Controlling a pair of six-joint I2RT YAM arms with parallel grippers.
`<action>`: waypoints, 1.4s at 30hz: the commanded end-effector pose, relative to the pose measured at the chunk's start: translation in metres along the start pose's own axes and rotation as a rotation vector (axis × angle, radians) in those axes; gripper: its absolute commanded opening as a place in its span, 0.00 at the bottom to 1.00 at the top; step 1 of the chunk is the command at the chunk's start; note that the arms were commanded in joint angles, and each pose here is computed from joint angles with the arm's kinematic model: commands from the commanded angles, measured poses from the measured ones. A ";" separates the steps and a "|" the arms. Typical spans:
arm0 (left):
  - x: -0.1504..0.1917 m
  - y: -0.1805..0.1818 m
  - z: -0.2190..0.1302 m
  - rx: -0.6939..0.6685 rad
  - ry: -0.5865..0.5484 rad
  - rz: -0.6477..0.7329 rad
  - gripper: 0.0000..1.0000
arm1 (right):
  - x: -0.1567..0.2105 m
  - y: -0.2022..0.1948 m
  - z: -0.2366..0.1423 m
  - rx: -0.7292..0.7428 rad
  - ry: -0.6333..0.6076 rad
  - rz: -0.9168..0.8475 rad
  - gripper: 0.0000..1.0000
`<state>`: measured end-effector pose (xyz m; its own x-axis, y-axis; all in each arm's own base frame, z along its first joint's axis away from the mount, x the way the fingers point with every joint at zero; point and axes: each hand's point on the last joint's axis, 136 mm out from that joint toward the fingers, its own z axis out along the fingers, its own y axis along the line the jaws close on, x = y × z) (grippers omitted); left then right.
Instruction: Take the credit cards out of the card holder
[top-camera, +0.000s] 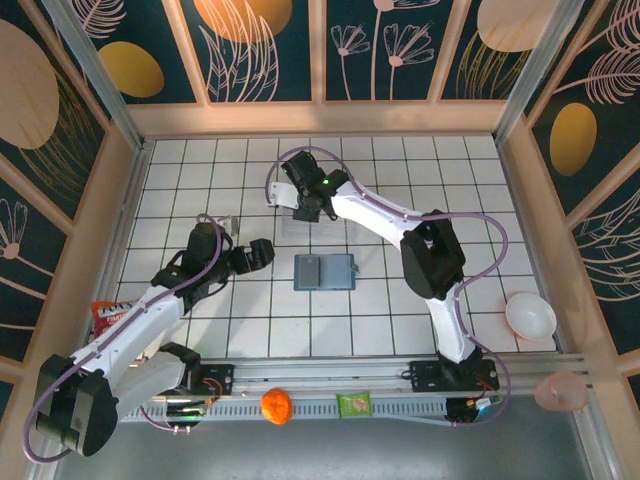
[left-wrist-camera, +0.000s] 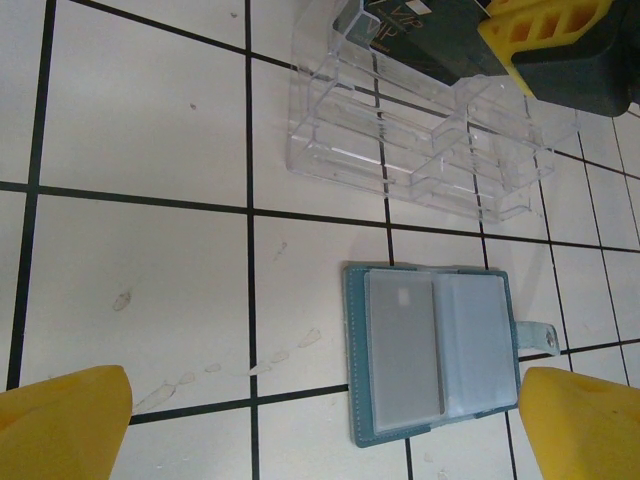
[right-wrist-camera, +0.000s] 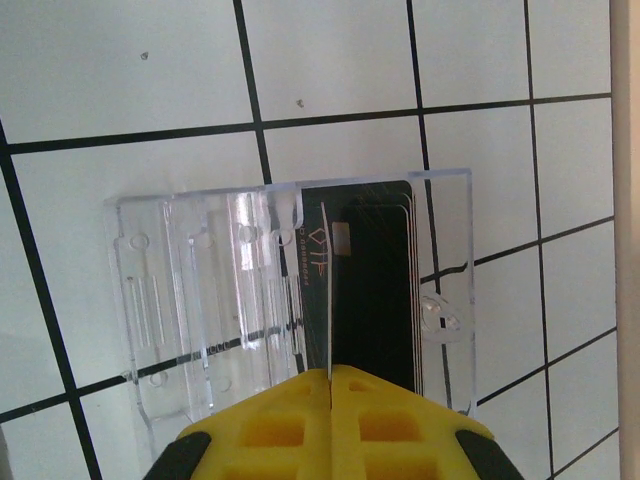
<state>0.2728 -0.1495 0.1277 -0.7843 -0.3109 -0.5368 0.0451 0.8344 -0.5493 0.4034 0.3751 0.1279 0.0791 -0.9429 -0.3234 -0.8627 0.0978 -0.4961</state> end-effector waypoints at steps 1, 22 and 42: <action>-0.001 0.001 -0.001 0.005 -0.006 -0.016 0.99 | -0.001 0.010 0.011 -0.010 0.003 -0.019 0.00; -0.003 -0.006 -0.006 0.043 -0.026 -0.026 0.99 | -0.041 -0.082 -0.039 0.380 -0.194 0.187 0.31; -0.019 0.014 -0.005 -0.018 -0.179 -0.080 0.99 | 0.014 0.018 -0.091 0.024 -0.306 1.067 0.36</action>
<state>0.2801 -0.1374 0.1349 -0.7020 -0.4055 -0.5854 0.0060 0.8187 -0.5742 0.3730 0.3391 0.2253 -0.3920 -0.3425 -0.8539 -0.5958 0.8017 -0.0480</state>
